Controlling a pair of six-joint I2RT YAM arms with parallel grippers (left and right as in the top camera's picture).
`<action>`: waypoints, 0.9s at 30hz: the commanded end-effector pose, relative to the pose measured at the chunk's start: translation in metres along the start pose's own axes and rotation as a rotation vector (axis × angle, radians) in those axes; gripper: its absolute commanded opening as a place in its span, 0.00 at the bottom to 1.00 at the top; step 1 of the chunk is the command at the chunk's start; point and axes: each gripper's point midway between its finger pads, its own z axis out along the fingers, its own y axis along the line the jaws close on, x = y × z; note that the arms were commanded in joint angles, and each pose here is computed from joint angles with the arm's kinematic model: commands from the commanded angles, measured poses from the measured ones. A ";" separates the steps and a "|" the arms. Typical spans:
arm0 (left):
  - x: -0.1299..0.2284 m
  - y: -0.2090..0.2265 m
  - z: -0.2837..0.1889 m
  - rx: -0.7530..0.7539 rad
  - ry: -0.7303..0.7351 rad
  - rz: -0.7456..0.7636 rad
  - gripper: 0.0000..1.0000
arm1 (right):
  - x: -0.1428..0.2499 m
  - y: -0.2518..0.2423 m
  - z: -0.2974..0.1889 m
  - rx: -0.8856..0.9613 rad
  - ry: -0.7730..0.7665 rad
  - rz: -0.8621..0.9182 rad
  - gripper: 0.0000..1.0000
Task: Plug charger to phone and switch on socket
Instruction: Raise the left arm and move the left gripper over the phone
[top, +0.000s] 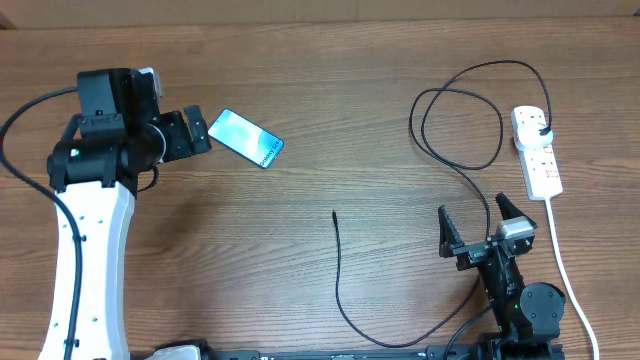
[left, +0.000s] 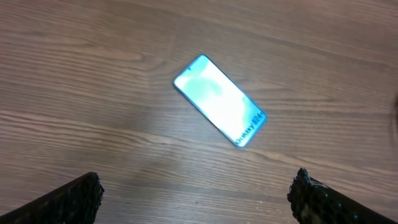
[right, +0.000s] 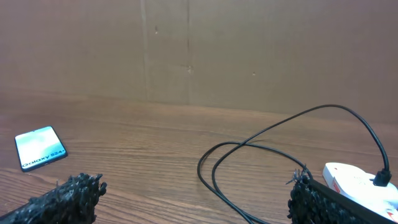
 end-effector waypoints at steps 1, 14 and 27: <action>-0.009 -0.022 0.003 0.108 -0.003 -0.024 1.00 | 0.002 0.000 0.000 -0.003 -0.003 -0.002 1.00; 0.004 -0.032 0.037 -0.142 0.105 -0.278 1.00 | 0.002 0.000 0.000 -0.003 -0.003 -0.002 1.00; 0.015 -0.054 0.106 -0.389 0.240 -0.552 1.00 | 0.002 0.000 0.000 -0.003 -0.003 -0.002 1.00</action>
